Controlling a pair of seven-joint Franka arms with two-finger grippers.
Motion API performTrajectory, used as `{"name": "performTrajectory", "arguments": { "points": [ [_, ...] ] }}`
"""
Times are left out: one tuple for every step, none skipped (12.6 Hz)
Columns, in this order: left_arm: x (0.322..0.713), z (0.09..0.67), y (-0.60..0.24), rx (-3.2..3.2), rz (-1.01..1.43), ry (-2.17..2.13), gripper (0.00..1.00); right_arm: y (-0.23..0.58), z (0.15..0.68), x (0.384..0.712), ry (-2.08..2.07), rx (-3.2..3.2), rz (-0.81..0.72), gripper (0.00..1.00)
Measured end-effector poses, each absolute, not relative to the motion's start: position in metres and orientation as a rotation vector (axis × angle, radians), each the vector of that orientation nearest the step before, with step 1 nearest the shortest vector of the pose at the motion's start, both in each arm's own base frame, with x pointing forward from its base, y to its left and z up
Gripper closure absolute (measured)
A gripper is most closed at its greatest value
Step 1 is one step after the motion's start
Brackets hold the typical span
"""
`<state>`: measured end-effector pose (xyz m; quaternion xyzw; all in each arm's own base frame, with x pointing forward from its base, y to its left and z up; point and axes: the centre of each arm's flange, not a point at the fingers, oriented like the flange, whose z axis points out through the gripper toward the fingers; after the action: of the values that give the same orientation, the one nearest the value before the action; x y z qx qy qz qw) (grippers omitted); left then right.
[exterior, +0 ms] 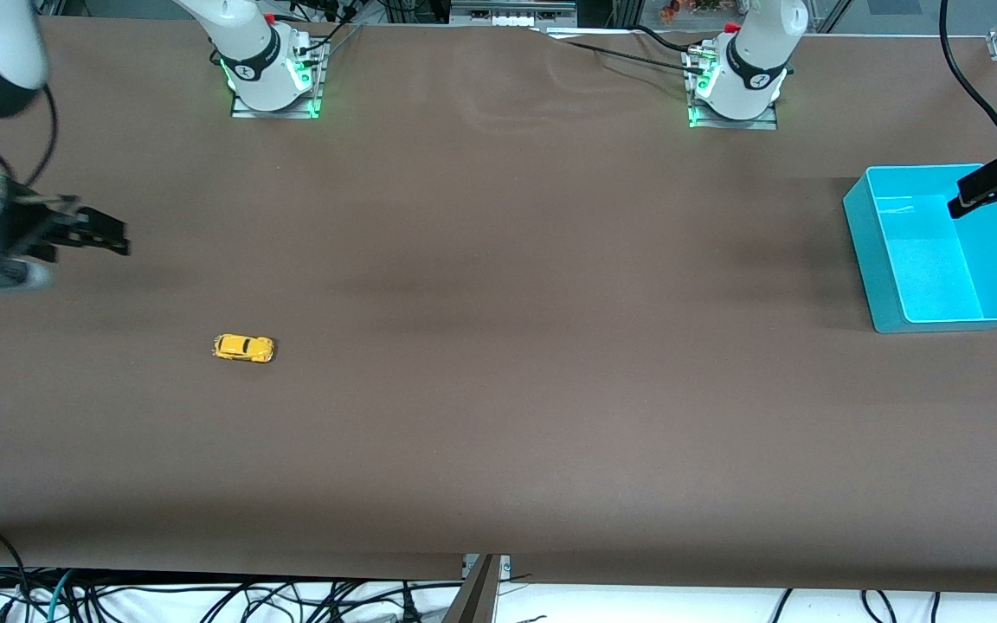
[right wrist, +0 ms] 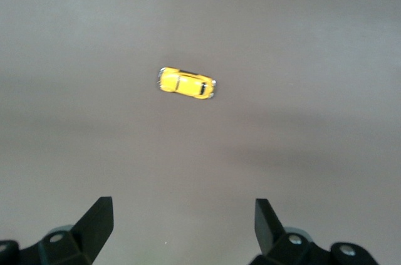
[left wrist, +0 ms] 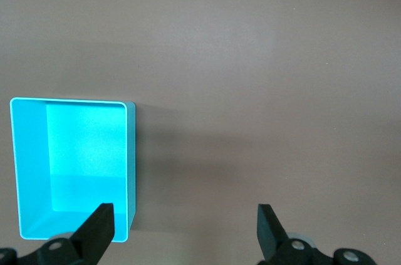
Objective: Wind and store yellow beetle car
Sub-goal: 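Move the right gripper over the yellow beetle car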
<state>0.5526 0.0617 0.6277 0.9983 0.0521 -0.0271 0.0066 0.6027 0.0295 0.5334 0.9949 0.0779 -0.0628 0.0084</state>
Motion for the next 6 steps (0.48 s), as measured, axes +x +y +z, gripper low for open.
{"name": "performTrajectory", "arguments": {
  "points": [
    [0.553,0.628,0.062,3.123,-0.085,0.163,0.00,0.045,0.524,0.605,0.281,3.102,-0.220,0.00],
    [0.553,0.628,0.062,3.123,-0.085,0.163,0.00,0.058,0.514,0.607,0.313,3.094,-0.245,0.00],
    [0.553,0.628,0.062,3.123,-0.085,0.163,0.00,0.070,0.504,0.608,0.344,3.086,-0.269,0.00],
    [0.553,0.628,0.062,3.123,-0.085,0.163,0.00,0.084,0.494,0.609,0.380,3.074,-0.298,0.00],
    [0.553,0.628,0.062,3.123,-0.085,0.163,0.00,0.095,0.484,0.609,0.439,3.052,-0.333,0.00],
    [0.553,0.628,0.062,3.123,-0.085,0.163,0.00,0.100,0.473,0.609,0.552,3.019,-0.368,0.00]
  ]
}}
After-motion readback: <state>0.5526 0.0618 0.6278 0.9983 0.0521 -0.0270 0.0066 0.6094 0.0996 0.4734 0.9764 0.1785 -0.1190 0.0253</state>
